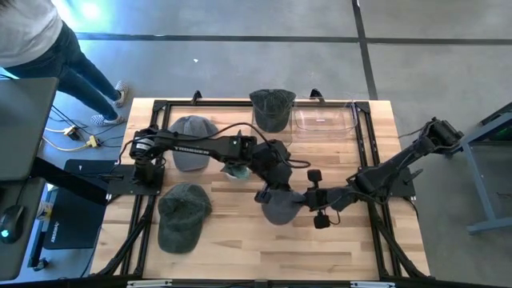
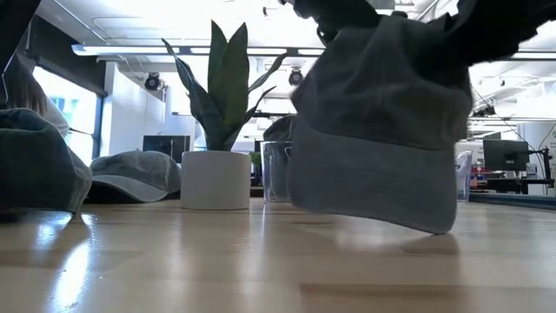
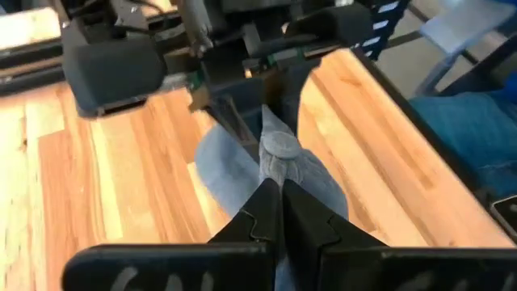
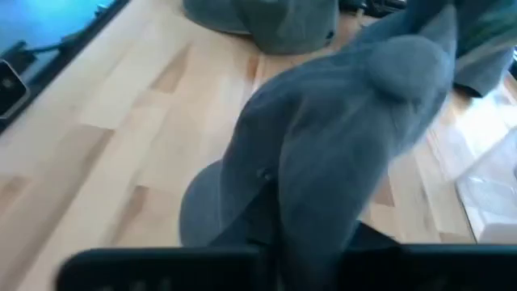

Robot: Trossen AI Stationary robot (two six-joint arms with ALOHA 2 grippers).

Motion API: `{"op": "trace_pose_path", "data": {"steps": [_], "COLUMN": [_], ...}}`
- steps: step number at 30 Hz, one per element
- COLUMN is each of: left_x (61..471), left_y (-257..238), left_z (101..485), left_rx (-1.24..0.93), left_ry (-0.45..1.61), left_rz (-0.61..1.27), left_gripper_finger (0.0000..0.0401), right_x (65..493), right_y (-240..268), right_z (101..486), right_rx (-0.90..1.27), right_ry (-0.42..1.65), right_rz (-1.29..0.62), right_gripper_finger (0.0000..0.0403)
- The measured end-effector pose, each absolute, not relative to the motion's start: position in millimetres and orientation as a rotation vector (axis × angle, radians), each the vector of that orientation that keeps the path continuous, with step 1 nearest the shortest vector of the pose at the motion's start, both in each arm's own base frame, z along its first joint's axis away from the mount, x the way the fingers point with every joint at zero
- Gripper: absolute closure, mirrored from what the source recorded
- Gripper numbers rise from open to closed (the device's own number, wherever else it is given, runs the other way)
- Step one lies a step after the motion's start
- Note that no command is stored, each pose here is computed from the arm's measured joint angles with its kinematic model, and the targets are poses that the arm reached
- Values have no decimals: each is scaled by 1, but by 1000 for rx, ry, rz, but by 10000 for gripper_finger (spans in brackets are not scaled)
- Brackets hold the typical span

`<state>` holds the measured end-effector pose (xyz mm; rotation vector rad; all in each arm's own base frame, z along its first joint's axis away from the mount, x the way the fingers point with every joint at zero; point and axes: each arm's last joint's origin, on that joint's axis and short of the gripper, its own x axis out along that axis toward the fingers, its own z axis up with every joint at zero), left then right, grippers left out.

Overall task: Pick & Place hat
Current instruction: Put the bottom gray cap into the right transparent bin

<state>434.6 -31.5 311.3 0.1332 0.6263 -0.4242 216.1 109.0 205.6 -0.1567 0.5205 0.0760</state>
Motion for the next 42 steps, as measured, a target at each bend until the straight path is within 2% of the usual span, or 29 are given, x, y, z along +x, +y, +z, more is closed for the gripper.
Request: {"op": "trace_pose_path", "data": {"steps": [4,7,12,14,17,21,24,27,38,42], "left_x": [433,432,443,443,457,459,463,461,451,452], "left_y": [-33,-36,-37,-37,-37,-38,-41,-46,-64,-65], "left_z": [310,311,297,288,280,256,250,245,247,254], "left_rx": [166,162,129,94,52,-29,-61,-104,-172,-150], "left_ry": [621,592,595,654,619,729,710,738,814,757], "left_rz": [-496,-596,-609,-597,-554,-565,-666,-741,-788,-816], "left_gripper_finger": [385,352,248,200,139,96,92,108,226,265], "right_x": [216,217,217,217,217,217,217,216,195,183], "right_y": [109,110,110,110,110,110,110,109,120,126], "right_z": [206,209,210,209,210,210,209,208,219,224], "right_rx": [-154,-178,-201,-205,-207,-211,-214,-216,-188,-173], "right_ry": [514,500,494,494,491,490,496,506,500,480], "right_rz": [71,85,90,90,82,69,70,68,117,189], "right_gripper_finger": [383,395,394,398,397,398,398,396,399,396]}}
